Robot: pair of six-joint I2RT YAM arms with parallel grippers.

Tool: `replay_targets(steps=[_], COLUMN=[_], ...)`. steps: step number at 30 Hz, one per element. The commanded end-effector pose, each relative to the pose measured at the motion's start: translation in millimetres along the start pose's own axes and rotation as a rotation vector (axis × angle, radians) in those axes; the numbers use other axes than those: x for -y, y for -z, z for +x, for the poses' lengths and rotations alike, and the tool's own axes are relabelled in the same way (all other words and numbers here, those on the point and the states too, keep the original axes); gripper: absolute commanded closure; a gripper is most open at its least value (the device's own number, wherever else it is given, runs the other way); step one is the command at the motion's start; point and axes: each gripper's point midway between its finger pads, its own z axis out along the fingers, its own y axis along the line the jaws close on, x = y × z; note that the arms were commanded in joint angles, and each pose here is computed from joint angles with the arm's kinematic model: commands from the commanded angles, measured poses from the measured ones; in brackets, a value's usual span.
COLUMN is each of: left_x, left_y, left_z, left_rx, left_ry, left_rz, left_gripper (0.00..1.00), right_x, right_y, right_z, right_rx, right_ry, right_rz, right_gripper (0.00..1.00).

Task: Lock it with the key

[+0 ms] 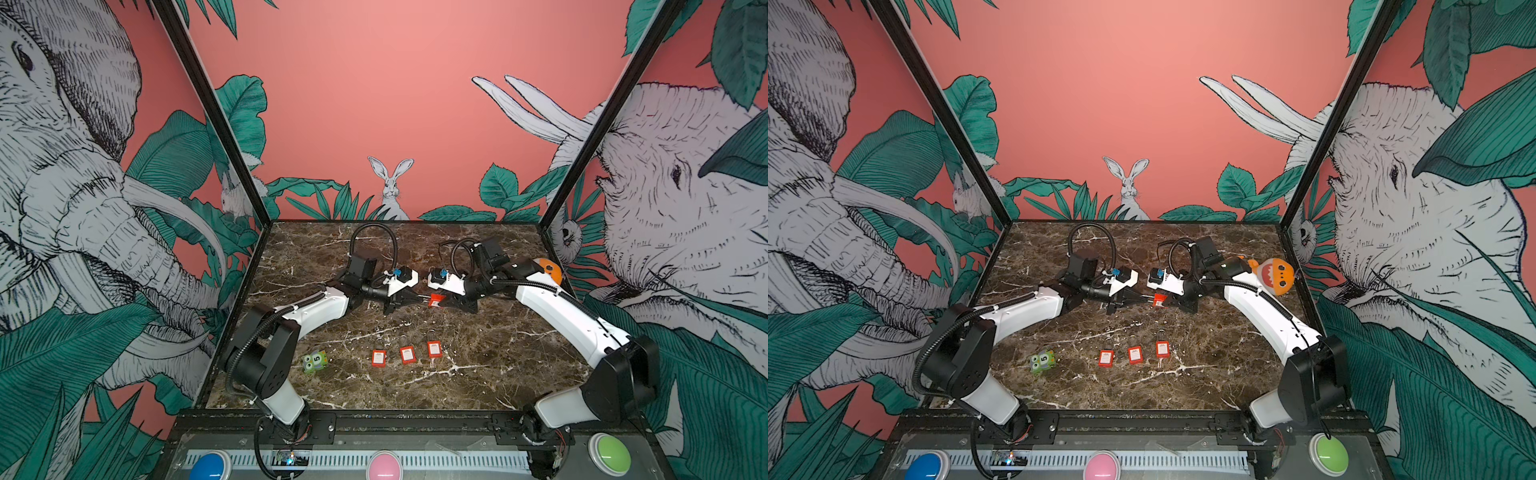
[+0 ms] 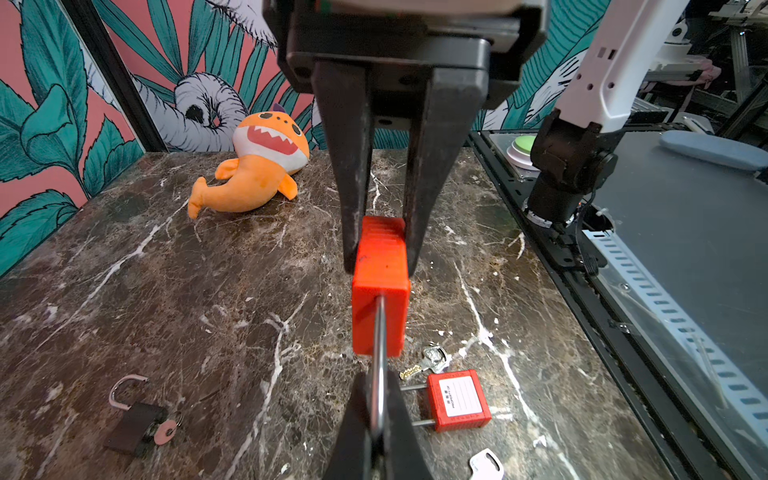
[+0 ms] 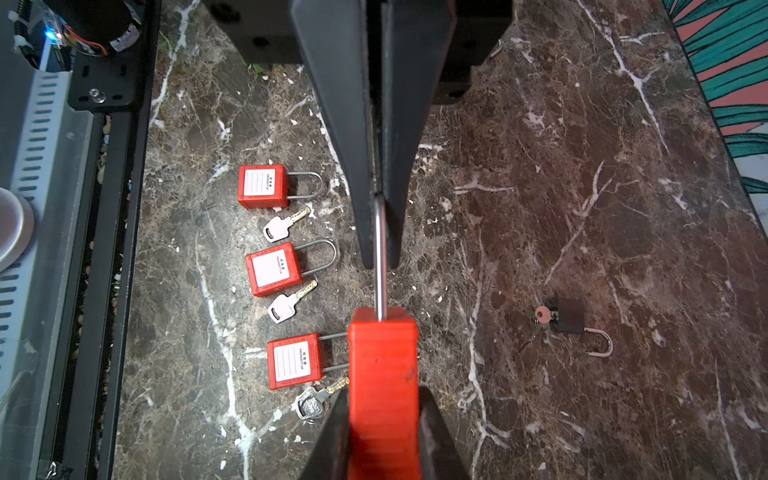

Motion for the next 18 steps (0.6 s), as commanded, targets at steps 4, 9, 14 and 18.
replay_targets(steps=[4, 9, 14, 18], left_x=[8.7, 5.1, 7.8, 9.6], left_y=[-3.1, 2.3, 4.0, 4.7], left_z=[-22.8, -28.1, -30.9, -31.0], left_rx=[0.059, 0.065, 0.069, 0.067], left_ry=[-0.086, -0.110, -0.132, -0.138], left_rz=[0.048, 0.044, 0.049, 0.052], left_gripper=[1.00, 1.00, 1.00, 1.00], right_x=[14.0, 5.2, -5.6, -13.4], right_y=[28.6, 57.5, 66.1, 62.8], right_z=[-27.0, -7.2, 12.9, 17.7], right_rx=[0.107, 0.090, 0.060, 0.046], right_ry=[0.062, -0.025, -0.121, -0.181], right_rz=[0.116, 0.150, 0.121, 0.039], right_gripper=[0.49, 0.44, 0.54, 0.60])
